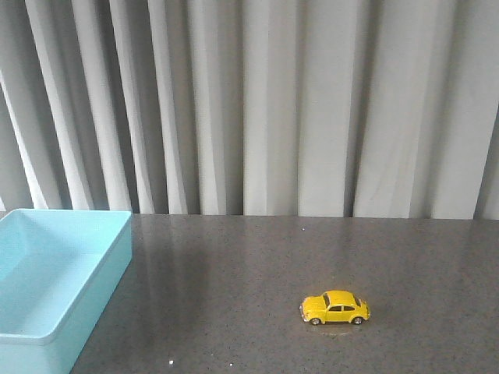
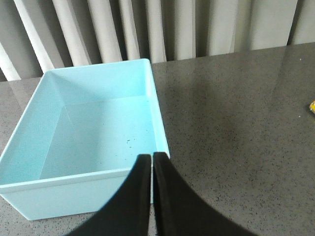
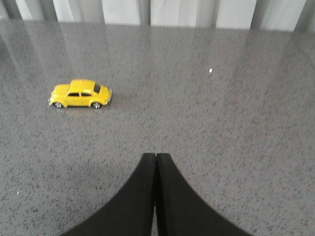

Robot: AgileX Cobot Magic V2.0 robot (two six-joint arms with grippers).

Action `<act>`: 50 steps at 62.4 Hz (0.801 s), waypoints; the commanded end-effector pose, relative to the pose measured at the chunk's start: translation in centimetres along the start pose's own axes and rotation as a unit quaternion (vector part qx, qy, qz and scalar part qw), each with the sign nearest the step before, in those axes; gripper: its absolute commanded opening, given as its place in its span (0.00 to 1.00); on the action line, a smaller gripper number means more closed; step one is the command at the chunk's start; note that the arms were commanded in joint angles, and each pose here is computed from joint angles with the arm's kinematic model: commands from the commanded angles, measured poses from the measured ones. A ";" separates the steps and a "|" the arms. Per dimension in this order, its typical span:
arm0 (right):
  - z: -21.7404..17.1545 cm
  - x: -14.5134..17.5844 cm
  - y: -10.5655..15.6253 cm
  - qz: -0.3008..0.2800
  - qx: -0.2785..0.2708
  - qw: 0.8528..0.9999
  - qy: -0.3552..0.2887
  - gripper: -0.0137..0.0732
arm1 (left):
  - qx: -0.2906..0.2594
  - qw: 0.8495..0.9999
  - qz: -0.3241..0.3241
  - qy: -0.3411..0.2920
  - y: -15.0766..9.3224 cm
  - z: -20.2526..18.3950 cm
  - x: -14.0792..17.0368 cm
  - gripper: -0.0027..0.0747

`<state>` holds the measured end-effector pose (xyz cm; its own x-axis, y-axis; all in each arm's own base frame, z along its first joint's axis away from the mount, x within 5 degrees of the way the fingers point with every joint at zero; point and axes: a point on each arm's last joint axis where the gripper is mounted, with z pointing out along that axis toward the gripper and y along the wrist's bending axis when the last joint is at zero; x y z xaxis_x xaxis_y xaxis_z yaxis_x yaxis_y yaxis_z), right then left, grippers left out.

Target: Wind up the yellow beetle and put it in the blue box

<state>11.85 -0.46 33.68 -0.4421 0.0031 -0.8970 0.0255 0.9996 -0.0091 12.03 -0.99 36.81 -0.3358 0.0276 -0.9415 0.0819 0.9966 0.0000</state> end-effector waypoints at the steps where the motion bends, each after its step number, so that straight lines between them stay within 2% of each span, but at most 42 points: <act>1: 0.3 -1.4 -0.1 0.008 0.001 1.000 -0.027 0.15 | 0.001 0.999 -0.006 -0.035 0.0 0.3 -1.4 0.03; 16: 0.9 -1.4 -0.2 0.000 0.005 1.000 -0.015 0.15 | -0.001 1.000 -0.003 -0.024 0.0 0.6 -1.2 0.04; 24: 0.9 -1.3 -0.3 -0.013 0.012 1.000 -0.013 0.21 | -0.001 1.000 0.000 -0.024 0.0 0.6 -1.2 0.10; 32: 0.9 -1.2 -0.4 -0.021 0.017 1.000 -0.006 0.40 | -0.004 1.000 0.006 -0.024 0.1 0.6 -1.2 0.29; 40: 0.9 -1.0 -0.4 -0.021 0.017 1.000 0.005 0.67 | -0.004 1.000 0.003 -0.025 0.1 0.6 -1.3 0.53; 43: 0.9 -1.0 -0.4 -0.021 0.017 1.000 0.006 0.75 | -0.004 1.000 0.003 -0.025 0.1 0.6 -1.3 0.58; 50: 0.9 -0.9 -0.2 0.000 0.006 1.000 0.011 0.84 | -0.003 1.000 0.001 -0.015 0.1 0.6 -1.1 0.65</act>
<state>12.64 -0.68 32.70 -0.5283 -0.0201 -0.8488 0.0259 0.9989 -0.0398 12.85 -0.98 36.32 -0.3735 0.0428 -0.9266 0.0792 0.9968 0.0141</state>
